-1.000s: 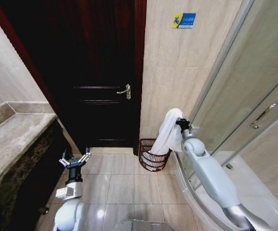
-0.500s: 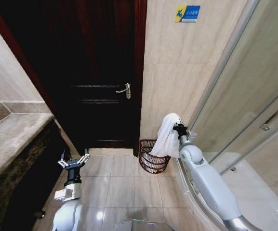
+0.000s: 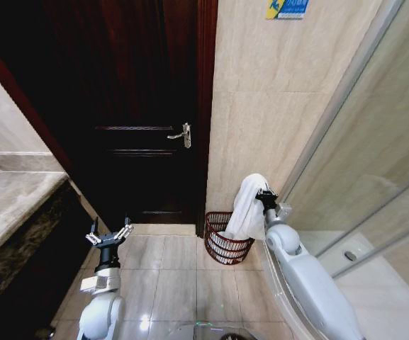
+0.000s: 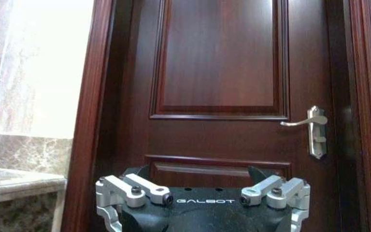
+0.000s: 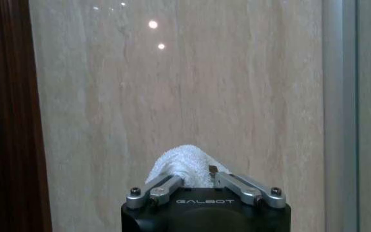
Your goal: Discard the used towel into the hamper.
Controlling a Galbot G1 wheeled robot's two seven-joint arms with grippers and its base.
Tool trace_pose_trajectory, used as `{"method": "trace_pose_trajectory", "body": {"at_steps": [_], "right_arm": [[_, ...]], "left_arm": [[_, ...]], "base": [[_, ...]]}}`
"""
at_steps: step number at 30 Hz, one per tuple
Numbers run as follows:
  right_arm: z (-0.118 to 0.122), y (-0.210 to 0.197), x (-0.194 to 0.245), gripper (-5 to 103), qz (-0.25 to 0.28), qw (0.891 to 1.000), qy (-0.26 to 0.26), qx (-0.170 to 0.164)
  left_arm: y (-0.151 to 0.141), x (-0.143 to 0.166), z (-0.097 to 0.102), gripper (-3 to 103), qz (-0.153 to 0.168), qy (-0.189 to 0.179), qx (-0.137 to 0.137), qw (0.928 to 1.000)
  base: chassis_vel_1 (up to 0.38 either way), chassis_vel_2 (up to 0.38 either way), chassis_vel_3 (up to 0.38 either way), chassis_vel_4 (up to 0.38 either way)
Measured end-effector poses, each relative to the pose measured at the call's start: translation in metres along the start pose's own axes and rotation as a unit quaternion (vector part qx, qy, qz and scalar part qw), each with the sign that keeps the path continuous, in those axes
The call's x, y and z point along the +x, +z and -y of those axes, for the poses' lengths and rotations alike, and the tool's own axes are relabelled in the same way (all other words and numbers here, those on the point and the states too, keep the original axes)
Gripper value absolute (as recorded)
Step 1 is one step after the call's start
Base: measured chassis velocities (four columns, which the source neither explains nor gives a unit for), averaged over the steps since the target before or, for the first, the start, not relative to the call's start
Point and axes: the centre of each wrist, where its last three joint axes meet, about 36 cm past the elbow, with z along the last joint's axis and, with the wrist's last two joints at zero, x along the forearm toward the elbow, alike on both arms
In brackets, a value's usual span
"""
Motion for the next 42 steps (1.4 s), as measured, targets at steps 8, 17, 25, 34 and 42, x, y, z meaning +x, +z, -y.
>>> {"method": "trace_pose_trajectory", "body": {"at_steps": [8, 17, 25, 34, 42], "right_arm": [[-0.004, 0.004, 0.011, 5, 0.002, 1.0, 0.007, -0.003], [-0.012, 0.003, 0.032, 5, -0.023, 1.0, 0.02, -0.007], [-0.008, 0.008, 0.052, 5, -0.035, 0.999, 0.034, -0.009], [-0.003, 0.016, 0.055, 5, -0.031, 0.999, 0.04, -0.013], [-0.005, 0.024, 0.059, 5, -0.024, 0.999, 0.047, -0.009]], "left_arm": [[0.001, -0.001, 0.002, 100, 0.0, -0.001, 0.003, 1.0], [0.001, -0.002, 0.006, 100, 0.006, -0.005, 0.007, 0.9999], [-0.002, 0.0, 0.009, 100, -0.002, 0.0, 0.009, 1.0], [-0.005, 0.002, 0.012, 100, -0.01, 0.007, 0.011, 0.9999], [0.0, 0.006, 0.01, 100, -0.015, 0.009, 0.009, 0.9998]], "base": [[-0.102, 0.104, 0.1, -0.101], [-0.085, 0.083, 0.077, -0.083], [-0.027, 0.025, 0.017, -0.028], [0.0, 0.0, 0.0, 0.0], [0.0, 0.0, 0.0, 0.0]]}}
